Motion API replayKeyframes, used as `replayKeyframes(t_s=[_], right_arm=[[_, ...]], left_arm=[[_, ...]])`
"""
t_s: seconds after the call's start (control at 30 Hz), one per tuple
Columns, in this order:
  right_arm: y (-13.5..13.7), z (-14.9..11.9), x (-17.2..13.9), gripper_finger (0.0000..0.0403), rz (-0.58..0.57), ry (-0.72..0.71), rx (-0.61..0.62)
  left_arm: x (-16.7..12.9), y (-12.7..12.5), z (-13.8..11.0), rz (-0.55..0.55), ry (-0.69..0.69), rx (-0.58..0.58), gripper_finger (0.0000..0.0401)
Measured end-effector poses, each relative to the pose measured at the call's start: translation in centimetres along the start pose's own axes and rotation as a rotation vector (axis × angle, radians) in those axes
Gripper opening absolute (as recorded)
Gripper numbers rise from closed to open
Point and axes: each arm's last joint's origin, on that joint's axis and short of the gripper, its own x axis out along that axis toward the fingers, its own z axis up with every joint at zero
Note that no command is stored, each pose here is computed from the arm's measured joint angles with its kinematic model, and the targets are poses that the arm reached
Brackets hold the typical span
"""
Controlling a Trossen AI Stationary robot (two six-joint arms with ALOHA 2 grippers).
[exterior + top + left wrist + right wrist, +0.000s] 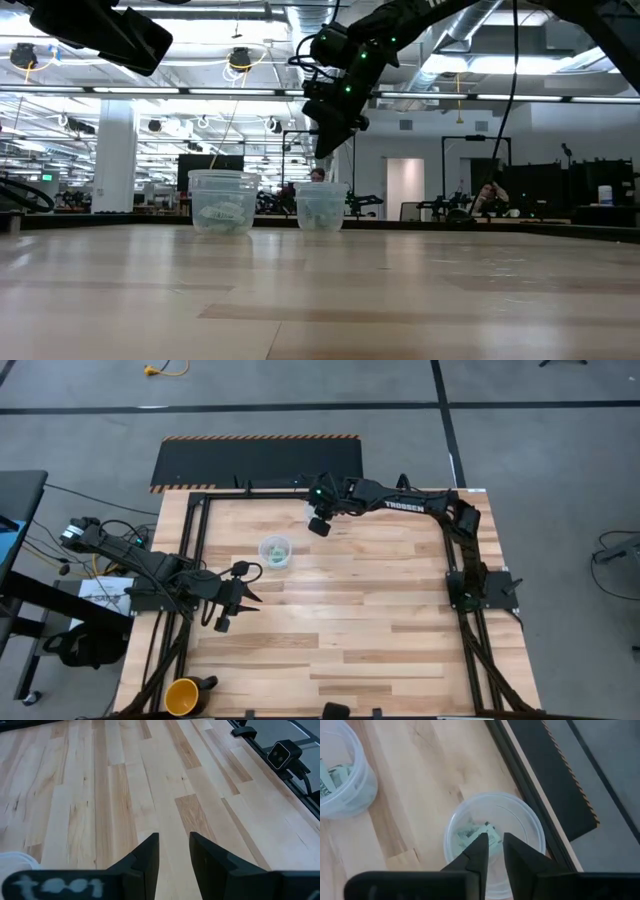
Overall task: Pick and place items into bin
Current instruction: Put the stevia packet into the top transparent bin, then return to Home Position
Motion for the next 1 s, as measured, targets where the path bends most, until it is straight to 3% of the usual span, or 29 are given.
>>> replayKeyframes(t_s=[0.3,0.57,0.67,0.73,0.83,1.0], right_arm=[[0.7,0.1,-0.1,0.0056,0.009,-0.006,-0.010],[3.3,0.5,-0.7,0.0056,0.044,-0.027,0.034],[4.6,0.8,-1.0,0.0056,0.078,-0.048,0.012],[5.2,1.0,-1.4,0.0056,0.156,-0.076,-0.001],[5.8,1.7,-3.0,0.0056,0.354,-0.156,-0.035],[5.6,2.7,-7.4,0.0056,0.611,-0.301,-0.066]], left_arm=[[0.0,0.0,0.0,0.000,0.000,-0.006,0.0098],[0.0,0.0,0.0,0.000,-0.001,0.000,0.0098],[0.0,0.0,0.2,0.015,-0.016,0.119,0.0098],[0.0,0.2,0.6,0.083,-0.057,0.130,0.0098],[-0.8,0.8,1.8,0.214,-0.194,-0.006,0.0098],[-4.2,1.2,2.5,0.213,-0.366,-0.046,0.0098]])
